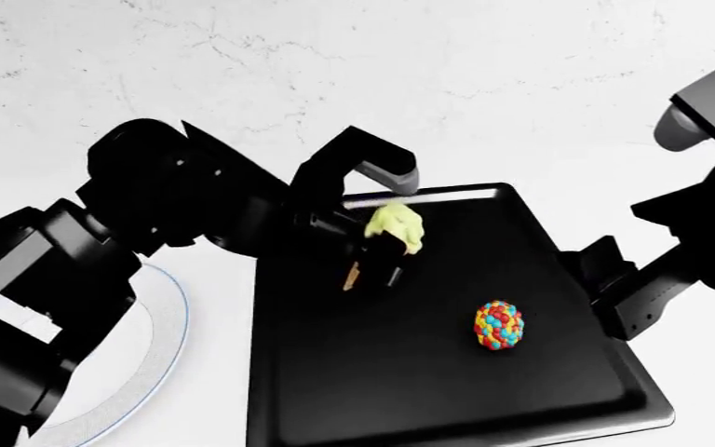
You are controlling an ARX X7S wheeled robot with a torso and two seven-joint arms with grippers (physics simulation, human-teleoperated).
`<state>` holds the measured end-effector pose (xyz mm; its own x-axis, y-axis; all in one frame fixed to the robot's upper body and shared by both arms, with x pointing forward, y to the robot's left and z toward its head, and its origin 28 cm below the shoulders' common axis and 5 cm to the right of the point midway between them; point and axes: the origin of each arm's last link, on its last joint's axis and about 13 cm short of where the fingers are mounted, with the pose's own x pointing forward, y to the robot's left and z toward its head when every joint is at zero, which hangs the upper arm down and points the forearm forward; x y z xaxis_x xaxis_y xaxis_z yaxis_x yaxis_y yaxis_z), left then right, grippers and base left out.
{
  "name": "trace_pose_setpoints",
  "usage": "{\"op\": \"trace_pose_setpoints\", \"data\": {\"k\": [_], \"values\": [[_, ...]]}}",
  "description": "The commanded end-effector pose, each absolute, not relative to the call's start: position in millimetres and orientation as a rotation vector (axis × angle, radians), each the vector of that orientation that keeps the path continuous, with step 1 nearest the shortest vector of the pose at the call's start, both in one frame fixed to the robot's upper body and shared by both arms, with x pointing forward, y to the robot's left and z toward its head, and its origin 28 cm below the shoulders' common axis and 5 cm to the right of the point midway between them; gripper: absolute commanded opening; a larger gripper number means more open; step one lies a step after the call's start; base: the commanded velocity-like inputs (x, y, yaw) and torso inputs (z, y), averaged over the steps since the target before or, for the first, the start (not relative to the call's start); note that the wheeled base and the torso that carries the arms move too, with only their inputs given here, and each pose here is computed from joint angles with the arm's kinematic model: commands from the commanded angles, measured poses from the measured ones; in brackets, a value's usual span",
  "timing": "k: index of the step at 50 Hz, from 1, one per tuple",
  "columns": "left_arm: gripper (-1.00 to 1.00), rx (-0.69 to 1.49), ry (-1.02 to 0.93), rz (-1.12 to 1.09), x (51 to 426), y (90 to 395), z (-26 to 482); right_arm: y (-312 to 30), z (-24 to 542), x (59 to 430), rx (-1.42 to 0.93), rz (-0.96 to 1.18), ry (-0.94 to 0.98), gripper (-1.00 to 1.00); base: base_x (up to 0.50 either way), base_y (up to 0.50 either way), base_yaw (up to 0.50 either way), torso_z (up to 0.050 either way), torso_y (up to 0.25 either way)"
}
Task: Move the dessert items from the plate to the tray.
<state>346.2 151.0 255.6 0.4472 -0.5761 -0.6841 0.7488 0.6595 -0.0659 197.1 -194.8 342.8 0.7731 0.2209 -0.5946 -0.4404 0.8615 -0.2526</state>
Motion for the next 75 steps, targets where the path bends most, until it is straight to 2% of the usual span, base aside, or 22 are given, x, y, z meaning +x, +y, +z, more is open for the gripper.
{"op": "trace_pose_setpoints", "data": {"k": [1, 13, 14, 27, 38, 61, 75], "values": [[-1.0, 0.264, 0.755, -0.829, 349, 148, 248, -196, 342, 197, -0.393, 0.362, 0.586, 1.0, 0.0, 0.0, 0.0, 0.0, 0.0], [-1.0, 0.261, 0.775, -0.842, 350, 147, 246, -197, 341, 198, -0.39, 0.356, 0.589, 1.0, 0.0, 0.0, 0.0, 0.0, 0.001], [1.0, 0.26, 0.774, -0.841, 350, 147, 246, -197, 341, 197, -0.39, 0.357, 0.588, 1.0, 0.0, 0.0, 0.0, 0.0, 0.0], [1.0, 0.247, 0.74, -0.836, 346, 152, 256, -198, 342, 197, -0.391, 0.357, 0.587, 1.0, 0.0, 0.0, 0.0, 0.0, 0.0], [1.0, 0.228, 0.59, -0.85, 315, 166, 292, -197, 342, 195, -0.369, 0.357, 0.567, 1.0, 0.0, 0.0, 0.0, 0.0, 0.0], [1.0, 0.086, 0.303, -0.827, 222, 239, 308, -196, 327, 155, -0.263, 0.425, 0.344, 1.0, 0.0, 0.0, 0.0, 0.0, 0.0], [1.0, 0.024, 0.21, -0.801, 190, 264, 296, -195, 324, 139, -0.224, 0.445, 0.229, 1.0, 0.0, 0.0, 0.0, 0.0, 0.0]]}}
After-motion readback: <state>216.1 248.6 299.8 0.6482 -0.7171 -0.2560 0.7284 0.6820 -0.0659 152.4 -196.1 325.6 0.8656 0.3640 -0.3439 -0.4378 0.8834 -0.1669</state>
